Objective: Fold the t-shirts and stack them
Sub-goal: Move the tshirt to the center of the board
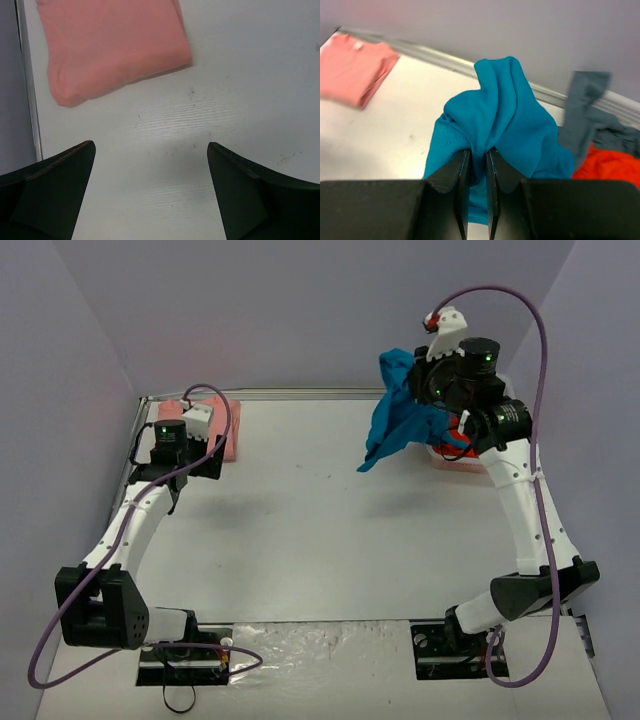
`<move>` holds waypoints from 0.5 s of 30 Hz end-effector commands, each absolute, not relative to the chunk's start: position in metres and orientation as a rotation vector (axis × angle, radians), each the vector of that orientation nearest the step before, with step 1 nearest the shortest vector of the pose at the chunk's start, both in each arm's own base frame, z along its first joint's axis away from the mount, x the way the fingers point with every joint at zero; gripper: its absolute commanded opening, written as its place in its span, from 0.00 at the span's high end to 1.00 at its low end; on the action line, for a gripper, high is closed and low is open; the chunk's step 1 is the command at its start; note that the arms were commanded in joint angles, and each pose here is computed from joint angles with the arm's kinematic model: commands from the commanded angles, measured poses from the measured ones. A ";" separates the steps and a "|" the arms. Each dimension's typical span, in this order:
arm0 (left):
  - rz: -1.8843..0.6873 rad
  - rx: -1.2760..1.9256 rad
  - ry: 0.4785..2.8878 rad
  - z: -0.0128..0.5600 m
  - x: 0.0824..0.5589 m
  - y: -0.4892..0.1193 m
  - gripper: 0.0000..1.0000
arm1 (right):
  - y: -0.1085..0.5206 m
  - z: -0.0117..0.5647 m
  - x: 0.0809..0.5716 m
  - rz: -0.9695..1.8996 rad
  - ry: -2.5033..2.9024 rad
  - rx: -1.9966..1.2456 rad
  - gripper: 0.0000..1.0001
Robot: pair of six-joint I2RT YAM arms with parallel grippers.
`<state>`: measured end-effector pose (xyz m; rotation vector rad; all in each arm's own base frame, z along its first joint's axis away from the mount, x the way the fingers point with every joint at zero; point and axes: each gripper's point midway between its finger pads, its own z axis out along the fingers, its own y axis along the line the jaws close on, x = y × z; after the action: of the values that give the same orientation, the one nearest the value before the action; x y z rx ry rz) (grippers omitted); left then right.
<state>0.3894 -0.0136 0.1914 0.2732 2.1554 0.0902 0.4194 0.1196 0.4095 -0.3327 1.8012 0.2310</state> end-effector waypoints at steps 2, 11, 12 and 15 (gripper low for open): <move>0.137 0.248 2.079 0.227 0.387 -0.002 0.06 | 0.186 0.392 0.391 0.421 1.796 -0.604 1.00; 0.135 0.234 2.088 0.226 0.387 0.005 0.06 | 0.255 0.262 0.323 0.635 2.020 -1.115 0.00; 0.135 0.235 2.088 0.225 0.386 0.005 0.06 | 0.253 0.251 0.319 0.615 2.055 -1.138 0.00; 0.111 0.250 2.087 0.225 0.386 0.001 0.06 | 0.235 0.236 0.324 0.481 2.084 -1.129 0.00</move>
<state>0.3858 0.0007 0.1980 0.2363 2.1482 0.1119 0.3335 0.2519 0.2477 -1.0583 2.0576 0.5701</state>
